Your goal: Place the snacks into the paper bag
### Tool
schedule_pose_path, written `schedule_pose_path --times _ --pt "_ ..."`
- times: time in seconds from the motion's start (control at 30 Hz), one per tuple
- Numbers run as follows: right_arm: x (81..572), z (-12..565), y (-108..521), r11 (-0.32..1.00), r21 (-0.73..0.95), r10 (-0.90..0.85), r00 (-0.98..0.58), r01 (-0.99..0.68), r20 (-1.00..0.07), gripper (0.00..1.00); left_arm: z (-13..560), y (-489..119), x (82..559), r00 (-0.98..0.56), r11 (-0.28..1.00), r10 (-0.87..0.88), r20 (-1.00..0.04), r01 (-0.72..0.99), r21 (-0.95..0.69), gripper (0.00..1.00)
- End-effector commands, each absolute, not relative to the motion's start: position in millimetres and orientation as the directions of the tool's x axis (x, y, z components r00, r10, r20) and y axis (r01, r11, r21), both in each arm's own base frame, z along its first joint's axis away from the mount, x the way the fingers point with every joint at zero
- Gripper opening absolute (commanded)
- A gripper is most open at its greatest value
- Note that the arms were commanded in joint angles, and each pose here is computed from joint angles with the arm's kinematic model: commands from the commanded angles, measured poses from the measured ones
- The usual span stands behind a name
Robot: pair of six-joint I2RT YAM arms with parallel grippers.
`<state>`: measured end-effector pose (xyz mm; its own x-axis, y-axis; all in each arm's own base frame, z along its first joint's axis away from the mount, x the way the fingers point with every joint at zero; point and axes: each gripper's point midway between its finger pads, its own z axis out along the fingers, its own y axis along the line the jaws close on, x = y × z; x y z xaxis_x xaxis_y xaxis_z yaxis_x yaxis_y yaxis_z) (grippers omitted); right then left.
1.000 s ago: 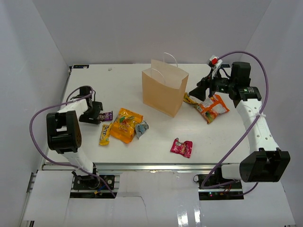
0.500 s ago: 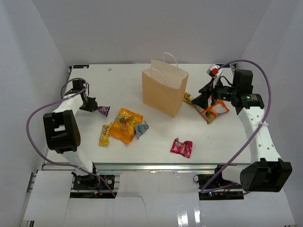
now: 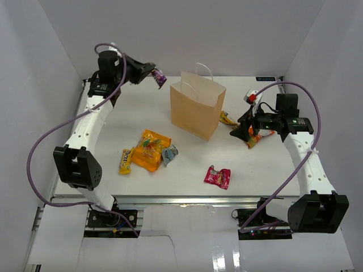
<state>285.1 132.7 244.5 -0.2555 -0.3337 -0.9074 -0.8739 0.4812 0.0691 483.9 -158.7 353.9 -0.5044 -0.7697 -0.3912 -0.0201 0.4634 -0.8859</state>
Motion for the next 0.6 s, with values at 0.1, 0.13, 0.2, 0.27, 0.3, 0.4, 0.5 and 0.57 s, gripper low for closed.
schedule_pose_path --times 0.1,0.13,0.2,0.27,0.3,0.4,0.5,0.57 --pt "272 242 134 0.456 0.063 -0.336 -0.238 -0.888 -0.911 0.79 428 -234 493 -0.529 0.427 -0.698 -0.483 0.235 -0.873 0.02" --pt "270 241 134 0.454 0.065 -0.336 -0.239 -0.888 -0.911 0.79 419 -245 500 -0.545 0.427 -0.689 -0.477 0.227 -0.875 0.02" --pt "268 238 134 0.454 0.070 -0.339 -0.245 -0.888 -0.908 0.79 434 -257 503 -0.543 0.405 -0.686 -0.484 0.267 -0.874 0.02" --pt "265 236 134 0.452 0.071 -0.342 -0.246 -0.889 -0.907 0.79 424 -279 508 -0.574 0.399 -0.665 -0.478 0.269 -0.877 0.03" --pt "264 234 133 0.451 0.075 -0.343 -0.251 -0.889 -0.905 0.79 430 -286 507 -0.575 0.390 -0.660 -0.483 0.288 -0.875 0.03" --pt "257 230 134 0.434 0.078 -0.352 -0.248 -0.898 -0.903 0.79 416 -311 503 -0.611 0.388 -0.628 -0.481 0.289 -0.875 0.06" --pt "236 226 140 0.340 0.089 -0.364 -0.218 -0.936 -0.906 0.80 404 -324 496 -0.635 0.400 -0.600 -0.486 0.287 -0.870 0.14" --pt "222 223 145 0.229 0.020 -0.387 -0.110 -0.973 -0.916 0.80 400 -328 491 -0.639 0.410 -0.590 -0.493 0.289 -0.865 0.24"
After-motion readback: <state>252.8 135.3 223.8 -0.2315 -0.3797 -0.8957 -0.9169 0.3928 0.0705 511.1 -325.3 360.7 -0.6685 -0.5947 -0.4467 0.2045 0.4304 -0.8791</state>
